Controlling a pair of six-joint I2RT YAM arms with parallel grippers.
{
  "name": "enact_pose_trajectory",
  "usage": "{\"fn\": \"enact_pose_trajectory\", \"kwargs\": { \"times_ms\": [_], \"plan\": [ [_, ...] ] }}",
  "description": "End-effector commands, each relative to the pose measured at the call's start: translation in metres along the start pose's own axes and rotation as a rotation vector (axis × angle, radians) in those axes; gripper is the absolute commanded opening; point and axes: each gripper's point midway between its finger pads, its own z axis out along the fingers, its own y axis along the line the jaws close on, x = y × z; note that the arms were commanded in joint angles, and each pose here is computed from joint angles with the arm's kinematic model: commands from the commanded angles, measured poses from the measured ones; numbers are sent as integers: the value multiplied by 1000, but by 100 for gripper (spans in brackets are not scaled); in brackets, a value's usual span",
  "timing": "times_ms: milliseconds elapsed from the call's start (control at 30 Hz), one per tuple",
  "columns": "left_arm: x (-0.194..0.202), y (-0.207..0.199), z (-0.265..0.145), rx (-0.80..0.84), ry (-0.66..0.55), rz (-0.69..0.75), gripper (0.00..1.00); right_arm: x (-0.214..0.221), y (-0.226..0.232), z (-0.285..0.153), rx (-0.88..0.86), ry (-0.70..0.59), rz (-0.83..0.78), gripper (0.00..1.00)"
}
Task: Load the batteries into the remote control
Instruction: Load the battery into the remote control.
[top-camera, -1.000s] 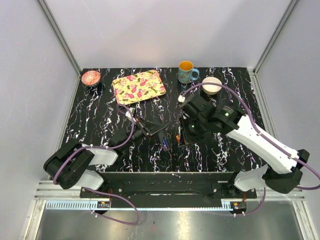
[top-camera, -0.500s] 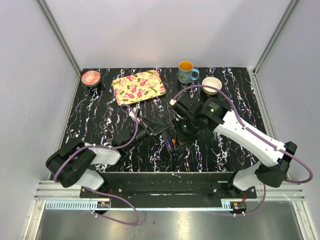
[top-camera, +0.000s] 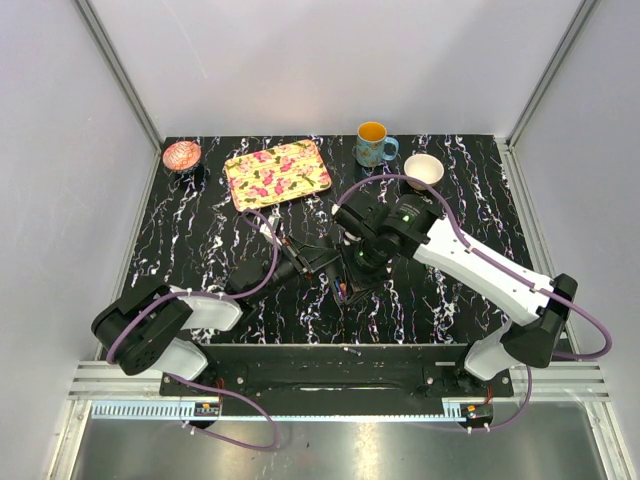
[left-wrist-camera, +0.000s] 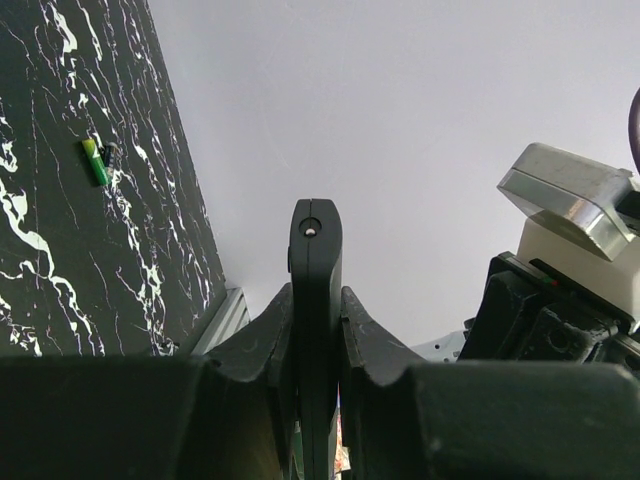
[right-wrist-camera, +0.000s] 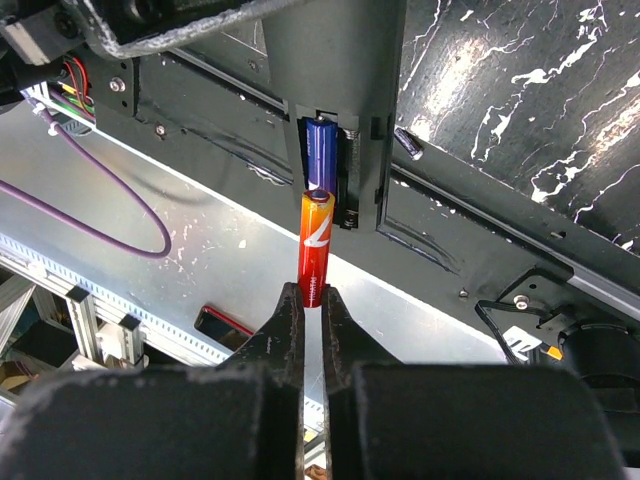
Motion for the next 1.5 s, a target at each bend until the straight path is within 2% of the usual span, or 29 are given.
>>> {"fn": "enact_pose_trajectory", "kwargs": {
  "times_ms": [0, 867, 1467],
  "plan": [
    [-12, -78, -2, 293, -68, 77, 0, 1, 2, 3, -10, -2, -25, 0],
    [1, -93, -15, 337, -50, 85, 0, -9, -13, 17, 50, -15, -6, 0],
    [4, -95, -20, 368, -33, 3, 0, -23, -15, 12, 7, 7, 15, 0]
  ]
}}
